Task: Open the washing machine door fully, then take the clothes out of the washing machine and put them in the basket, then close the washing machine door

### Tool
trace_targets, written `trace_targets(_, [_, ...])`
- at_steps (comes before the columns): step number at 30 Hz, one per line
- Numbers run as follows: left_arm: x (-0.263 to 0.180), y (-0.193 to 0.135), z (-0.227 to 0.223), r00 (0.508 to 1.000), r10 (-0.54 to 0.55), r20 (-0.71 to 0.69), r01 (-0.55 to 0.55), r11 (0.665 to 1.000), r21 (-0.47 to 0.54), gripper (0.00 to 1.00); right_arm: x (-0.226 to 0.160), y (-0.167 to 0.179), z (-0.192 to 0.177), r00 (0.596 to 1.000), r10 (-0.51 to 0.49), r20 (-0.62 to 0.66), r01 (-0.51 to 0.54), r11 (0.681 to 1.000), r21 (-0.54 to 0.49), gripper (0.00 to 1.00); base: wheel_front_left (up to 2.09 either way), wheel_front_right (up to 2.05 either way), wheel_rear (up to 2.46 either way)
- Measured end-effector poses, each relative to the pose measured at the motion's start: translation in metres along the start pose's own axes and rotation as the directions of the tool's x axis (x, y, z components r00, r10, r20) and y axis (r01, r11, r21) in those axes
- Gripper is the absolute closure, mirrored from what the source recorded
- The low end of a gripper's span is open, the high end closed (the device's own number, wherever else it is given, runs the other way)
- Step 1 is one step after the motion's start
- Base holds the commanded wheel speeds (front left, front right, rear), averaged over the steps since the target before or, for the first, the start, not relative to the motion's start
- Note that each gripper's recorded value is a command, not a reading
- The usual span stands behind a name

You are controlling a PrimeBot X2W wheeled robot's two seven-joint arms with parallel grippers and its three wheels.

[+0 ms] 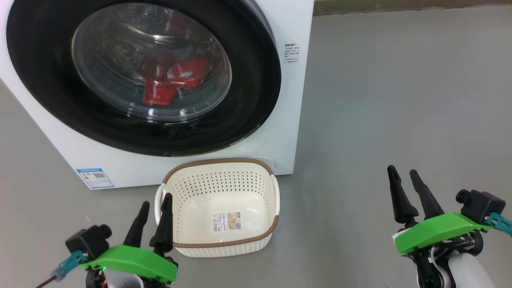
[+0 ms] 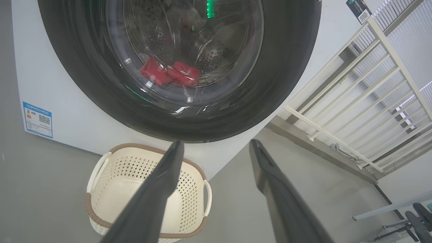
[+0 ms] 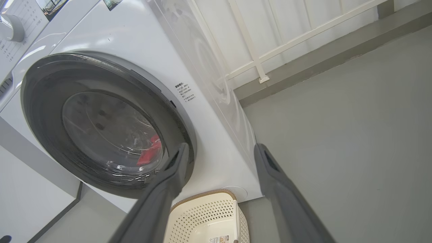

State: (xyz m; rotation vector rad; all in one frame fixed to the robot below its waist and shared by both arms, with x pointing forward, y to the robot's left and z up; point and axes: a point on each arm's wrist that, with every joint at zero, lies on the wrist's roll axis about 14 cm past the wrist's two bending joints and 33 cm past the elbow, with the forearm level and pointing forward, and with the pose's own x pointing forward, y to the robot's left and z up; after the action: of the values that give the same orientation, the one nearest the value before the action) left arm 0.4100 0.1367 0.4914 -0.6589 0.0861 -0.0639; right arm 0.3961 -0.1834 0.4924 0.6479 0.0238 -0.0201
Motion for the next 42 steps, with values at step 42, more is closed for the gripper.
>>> trace_targets(42, [0.011, -0.047, 0.022, 0.981, -0.167, 0.094, 0.108, 0.887, 0.448, 0.0, 0.01, 0.051, 0.005, 0.979, 0.204, 0.01, -0.176, 0.863, -0.473, 0.0, 0.0, 0.0, 0.0])
